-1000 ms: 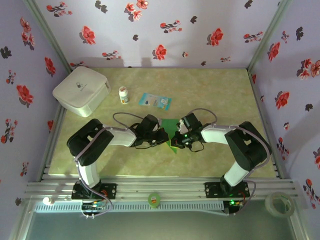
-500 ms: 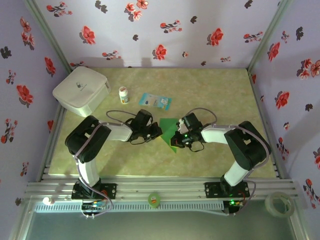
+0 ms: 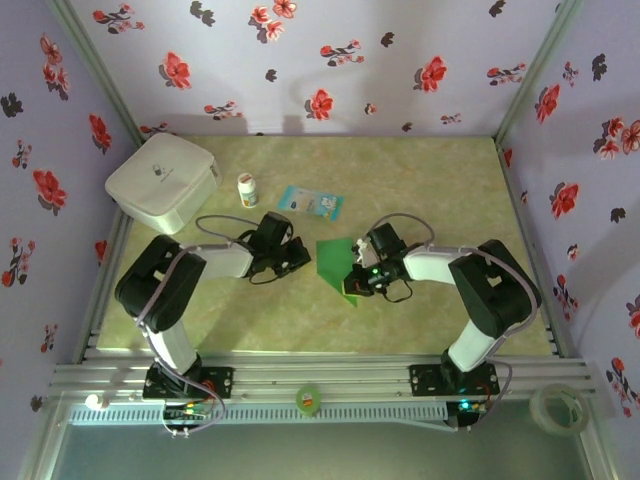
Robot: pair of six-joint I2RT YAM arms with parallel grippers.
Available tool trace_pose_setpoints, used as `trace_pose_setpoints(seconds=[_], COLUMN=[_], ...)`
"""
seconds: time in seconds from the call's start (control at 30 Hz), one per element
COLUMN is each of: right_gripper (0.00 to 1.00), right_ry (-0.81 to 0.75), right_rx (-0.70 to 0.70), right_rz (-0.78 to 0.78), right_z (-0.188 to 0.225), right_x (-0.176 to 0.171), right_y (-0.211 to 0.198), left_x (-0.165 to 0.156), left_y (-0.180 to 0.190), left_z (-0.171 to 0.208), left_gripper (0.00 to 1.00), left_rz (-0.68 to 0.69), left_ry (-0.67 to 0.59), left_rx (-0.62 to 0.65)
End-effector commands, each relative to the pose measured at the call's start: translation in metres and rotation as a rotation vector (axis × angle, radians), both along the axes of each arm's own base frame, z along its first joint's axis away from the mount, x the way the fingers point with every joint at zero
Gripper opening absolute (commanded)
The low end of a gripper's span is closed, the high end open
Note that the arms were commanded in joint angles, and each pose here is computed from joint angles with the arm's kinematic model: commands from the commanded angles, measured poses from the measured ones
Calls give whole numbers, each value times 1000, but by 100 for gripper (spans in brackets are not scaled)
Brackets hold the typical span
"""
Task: Fold a paper plane with a square sheet of paper (pick it up from the middle)
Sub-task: Third fold the triangle at the center of the table.
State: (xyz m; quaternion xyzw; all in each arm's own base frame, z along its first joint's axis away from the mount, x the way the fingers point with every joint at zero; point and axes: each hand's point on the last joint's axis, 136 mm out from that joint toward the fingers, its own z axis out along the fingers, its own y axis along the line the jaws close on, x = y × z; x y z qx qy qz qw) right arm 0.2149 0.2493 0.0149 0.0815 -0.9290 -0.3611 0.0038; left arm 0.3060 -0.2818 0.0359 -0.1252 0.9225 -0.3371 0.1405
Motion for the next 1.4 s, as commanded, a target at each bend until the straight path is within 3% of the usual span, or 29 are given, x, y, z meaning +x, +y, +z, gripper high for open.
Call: trace_pose_setpoints(seconds=[0.0, 0.07, 0.2, 0.3, 0.73, 1.0, 1.37], right_gripper=[1, 1, 2, 3, 5, 8, 6], right_ry=[111, 104, 91, 88, 63, 18, 21], right_rx=[-146, -138, -137, -132, -103, 65, 40], right_rz=[40, 32, 22, 22, 14, 7, -27], right_z=[-23, -22, -21, -20, -12, 31, 19], right_x=[-27, -24, -19, -20, -18, -6, 9], right_y=[-27, -27, -26, -26, -25, 7, 30], left_x=[-5, -12, -38, -51, -55, -61, -63], left_y=[8, -6, -62, -86, -52, -43, -42], left_z=[13, 24, 40, 34, -55, -65, -67], left_gripper=[5, 8, 8, 8, 1, 1, 0], left_rz=[-12, -75, -342, -419, -240, -236, -244], left_ry=[-53, -90, -111, -102, 99, 112, 120], left_rx=[32, 13, -62, -63, 46, 58, 64])
